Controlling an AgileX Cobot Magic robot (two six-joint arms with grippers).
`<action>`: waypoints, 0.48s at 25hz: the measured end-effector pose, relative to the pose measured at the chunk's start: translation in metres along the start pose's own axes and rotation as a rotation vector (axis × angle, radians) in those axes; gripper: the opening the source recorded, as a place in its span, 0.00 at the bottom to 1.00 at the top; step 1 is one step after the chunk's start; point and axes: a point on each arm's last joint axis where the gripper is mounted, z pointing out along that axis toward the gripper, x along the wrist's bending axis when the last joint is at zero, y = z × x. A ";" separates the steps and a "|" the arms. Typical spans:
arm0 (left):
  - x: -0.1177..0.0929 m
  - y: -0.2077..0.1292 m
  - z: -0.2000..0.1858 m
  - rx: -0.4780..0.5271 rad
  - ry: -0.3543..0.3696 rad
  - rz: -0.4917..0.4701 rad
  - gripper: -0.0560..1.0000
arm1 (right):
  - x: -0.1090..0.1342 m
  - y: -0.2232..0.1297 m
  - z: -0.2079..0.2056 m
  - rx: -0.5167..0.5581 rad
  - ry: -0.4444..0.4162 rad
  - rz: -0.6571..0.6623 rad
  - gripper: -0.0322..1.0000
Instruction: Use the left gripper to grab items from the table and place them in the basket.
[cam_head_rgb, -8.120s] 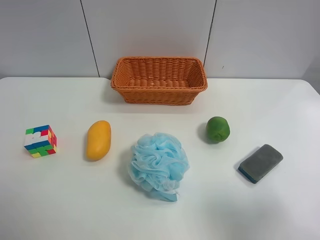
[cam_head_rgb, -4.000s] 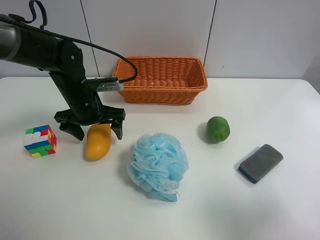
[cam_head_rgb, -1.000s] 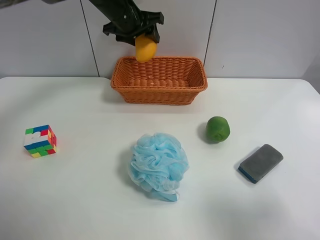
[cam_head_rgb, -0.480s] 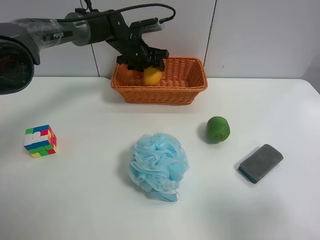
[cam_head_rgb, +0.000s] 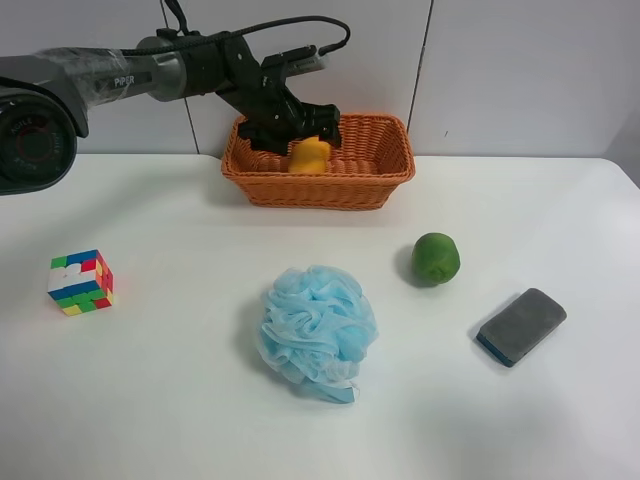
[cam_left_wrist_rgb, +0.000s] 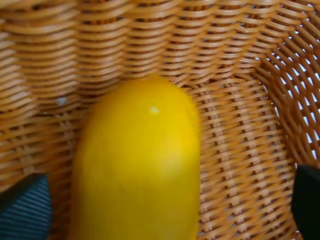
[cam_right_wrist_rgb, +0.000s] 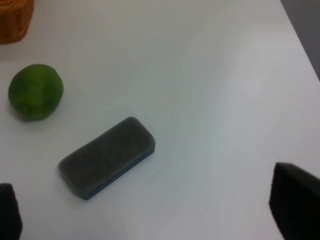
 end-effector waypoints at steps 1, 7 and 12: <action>0.001 0.001 -0.002 0.006 -0.003 -0.009 0.97 | 0.000 0.000 0.000 0.000 0.000 0.000 0.99; 0.003 0.022 -0.048 0.061 -0.001 -0.002 0.99 | 0.000 0.000 0.000 0.000 0.000 0.000 0.99; 0.006 0.040 -0.115 0.161 0.023 0.017 0.99 | 0.000 0.000 0.000 0.000 0.000 0.000 0.99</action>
